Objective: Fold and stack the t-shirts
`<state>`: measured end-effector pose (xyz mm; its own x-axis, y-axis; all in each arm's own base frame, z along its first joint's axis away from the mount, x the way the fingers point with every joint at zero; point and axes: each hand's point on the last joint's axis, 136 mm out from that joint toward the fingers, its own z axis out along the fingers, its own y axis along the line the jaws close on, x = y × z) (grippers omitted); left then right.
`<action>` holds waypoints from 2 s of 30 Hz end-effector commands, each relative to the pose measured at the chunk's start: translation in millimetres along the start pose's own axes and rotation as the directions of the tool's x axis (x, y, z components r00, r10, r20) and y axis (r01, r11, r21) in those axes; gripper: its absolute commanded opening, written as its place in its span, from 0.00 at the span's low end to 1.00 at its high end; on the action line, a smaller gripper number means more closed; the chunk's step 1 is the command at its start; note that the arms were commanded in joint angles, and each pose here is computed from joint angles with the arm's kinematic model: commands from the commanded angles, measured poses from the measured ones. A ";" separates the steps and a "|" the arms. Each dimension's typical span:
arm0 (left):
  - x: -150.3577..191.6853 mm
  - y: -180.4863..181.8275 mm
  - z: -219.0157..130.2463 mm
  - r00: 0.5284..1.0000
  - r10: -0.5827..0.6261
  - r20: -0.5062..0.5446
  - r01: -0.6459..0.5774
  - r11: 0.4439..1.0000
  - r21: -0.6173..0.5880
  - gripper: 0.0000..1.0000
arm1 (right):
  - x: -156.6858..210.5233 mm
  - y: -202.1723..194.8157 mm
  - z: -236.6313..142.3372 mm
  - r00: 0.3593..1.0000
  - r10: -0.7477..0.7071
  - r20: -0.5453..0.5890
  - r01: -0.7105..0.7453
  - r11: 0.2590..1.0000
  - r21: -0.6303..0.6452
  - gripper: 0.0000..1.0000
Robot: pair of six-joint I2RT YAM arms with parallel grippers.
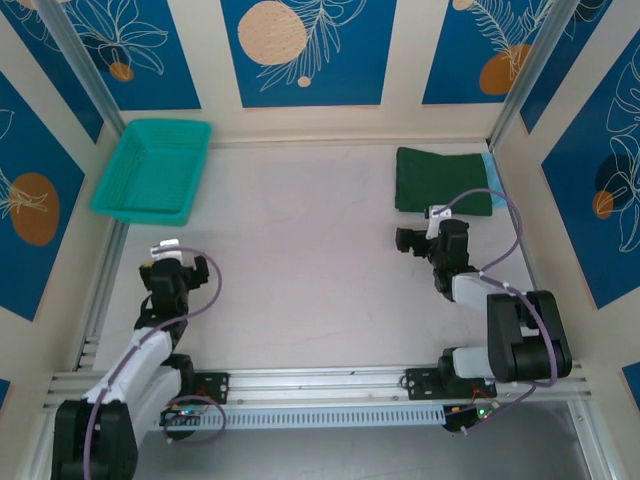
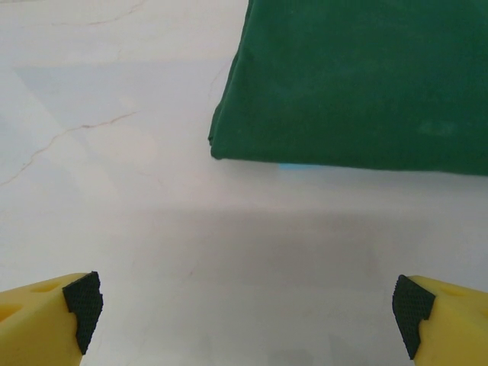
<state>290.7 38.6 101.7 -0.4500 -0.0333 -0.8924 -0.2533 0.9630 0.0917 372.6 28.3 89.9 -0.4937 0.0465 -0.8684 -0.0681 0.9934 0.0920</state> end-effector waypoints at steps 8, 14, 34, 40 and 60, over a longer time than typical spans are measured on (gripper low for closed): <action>-40.3 -32.3 37.2 0.991 0.055 0.119 -0.068 0.991 0.112 1.00 | -14.9 6.4 15.2 0.988 -0.033 0.154 0.042 0.998 -0.052 0.99; -52.0 -63.8 56.7 0.989 0.032 0.147 -0.068 0.967 0.247 1.00 | -14.4 4.9 12.8 0.984 -0.041 0.172 0.046 0.999 -0.024 1.00; -31.9 -88.8 81.9 0.990 0.097 0.100 -0.124 0.942 0.313 1.00 | -16.0 -17.1 16.9 0.988 0.031 0.154 -0.041 0.997 0.061 1.00; -32.6 -89.1 79.4 0.989 0.099 0.113 -0.129 0.941 0.314 1.00 | -16.1 -17.0 16.4 0.987 0.030 0.156 -0.040 0.997 0.061 1.00; -31.8 -89.0 79.2 0.989 0.099 0.111 -0.129 0.940 0.314 1.00 | -15.7 -17.5 16.8 0.988 0.044 0.150 -0.050 0.998 0.039 0.99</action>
<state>392.3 -23.2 78.5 -0.4074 0.0888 -0.9089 0.0729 0.9952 0.0645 393.3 10.6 88.2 -0.3767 0.0968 -0.9213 0.0012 0.9946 0.1040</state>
